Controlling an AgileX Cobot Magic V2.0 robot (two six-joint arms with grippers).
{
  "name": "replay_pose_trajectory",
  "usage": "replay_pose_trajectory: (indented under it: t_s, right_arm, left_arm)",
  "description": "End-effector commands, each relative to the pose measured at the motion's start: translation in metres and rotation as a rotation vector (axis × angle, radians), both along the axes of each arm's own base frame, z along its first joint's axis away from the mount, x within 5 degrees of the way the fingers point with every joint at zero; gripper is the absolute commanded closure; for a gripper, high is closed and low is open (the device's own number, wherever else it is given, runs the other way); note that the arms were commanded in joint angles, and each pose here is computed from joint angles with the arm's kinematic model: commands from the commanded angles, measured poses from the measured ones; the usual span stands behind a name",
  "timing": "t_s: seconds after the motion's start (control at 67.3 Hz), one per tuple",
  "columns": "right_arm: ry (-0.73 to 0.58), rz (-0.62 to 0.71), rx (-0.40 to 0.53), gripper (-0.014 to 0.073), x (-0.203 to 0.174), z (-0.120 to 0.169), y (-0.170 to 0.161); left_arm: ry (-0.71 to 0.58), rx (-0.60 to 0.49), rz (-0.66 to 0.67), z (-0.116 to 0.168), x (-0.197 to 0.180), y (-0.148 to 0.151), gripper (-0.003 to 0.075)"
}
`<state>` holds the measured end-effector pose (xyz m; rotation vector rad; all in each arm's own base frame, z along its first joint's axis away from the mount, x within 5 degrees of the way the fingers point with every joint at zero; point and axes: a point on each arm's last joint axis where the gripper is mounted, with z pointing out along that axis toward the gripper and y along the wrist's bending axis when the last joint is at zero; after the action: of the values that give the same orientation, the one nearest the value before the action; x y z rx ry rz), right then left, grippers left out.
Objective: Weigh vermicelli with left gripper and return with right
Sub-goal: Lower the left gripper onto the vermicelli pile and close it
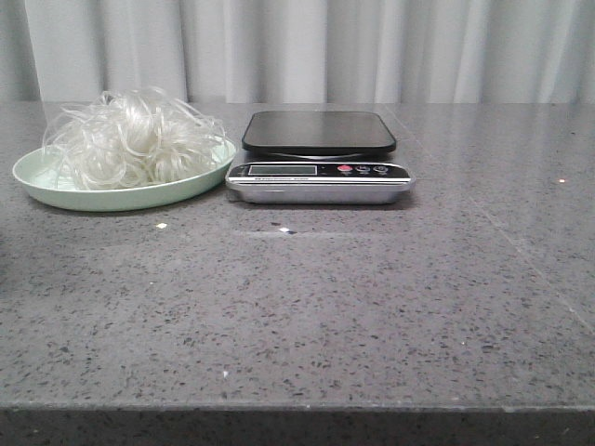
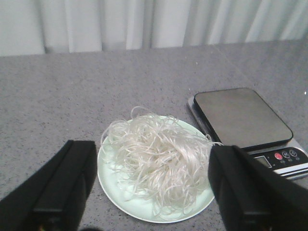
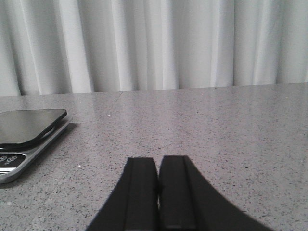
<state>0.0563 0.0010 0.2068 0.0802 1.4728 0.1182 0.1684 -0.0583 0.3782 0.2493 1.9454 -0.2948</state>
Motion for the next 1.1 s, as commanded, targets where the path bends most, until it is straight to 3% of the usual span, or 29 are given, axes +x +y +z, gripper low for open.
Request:
replay_pose_trajectory:
  t_s: [0.0, 0.297, 0.446, 0.876, 0.995, 1.04, 1.054, 1.084]
  right_arm:
    - [-0.099, -0.01, -0.021, 0.0427, -0.003, 0.01, 0.0]
    - [-0.099, -0.01, -0.021, 0.0427, -0.003, 0.01, 0.0]
    - [-0.1, -0.01, -0.021, 0.0427, -0.003, 0.01, 0.0]
    - [-0.1, -0.01, -0.021, 0.0427, -0.003, 0.01, 0.0]
    - [-0.1, -0.01, -0.021, 0.0427, -0.003, 0.01, 0.0]
    - [-0.1, -0.01, -0.021, 0.0427, -0.003, 0.01, 0.0]
    - [-0.1, -0.01, -0.021, 0.0427, -0.003, 0.01, 0.0]
    - [-0.1, -0.01, -0.021, 0.0427, -0.003, 0.01, 0.0]
  left_arm:
    - [-0.022, -0.017, -0.014, 0.018, 0.027, -0.012, 0.0162]
    - [0.321, 0.014, -0.043, -0.007, 0.107, -0.046, 0.0162]
    - [0.403, 0.004, -0.05, -0.021, 0.135, -0.058, 0.0162]
    - [0.704, 0.096, -0.077, -0.073, 0.175, -0.075, 0.0176]
    - [0.736, 0.119, -0.092, -0.08, 0.178, -0.077, 0.0314]
    - [0.734, 0.123, -0.096, -0.08, 0.178, -0.077, 0.0453]
    - [0.734, 0.123, -0.096, -0.08, 0.178, -0.077, 0.0453]
    - [0.724, 0.126, -0.102, -0.078, 0.179, -0.077, 0.053]
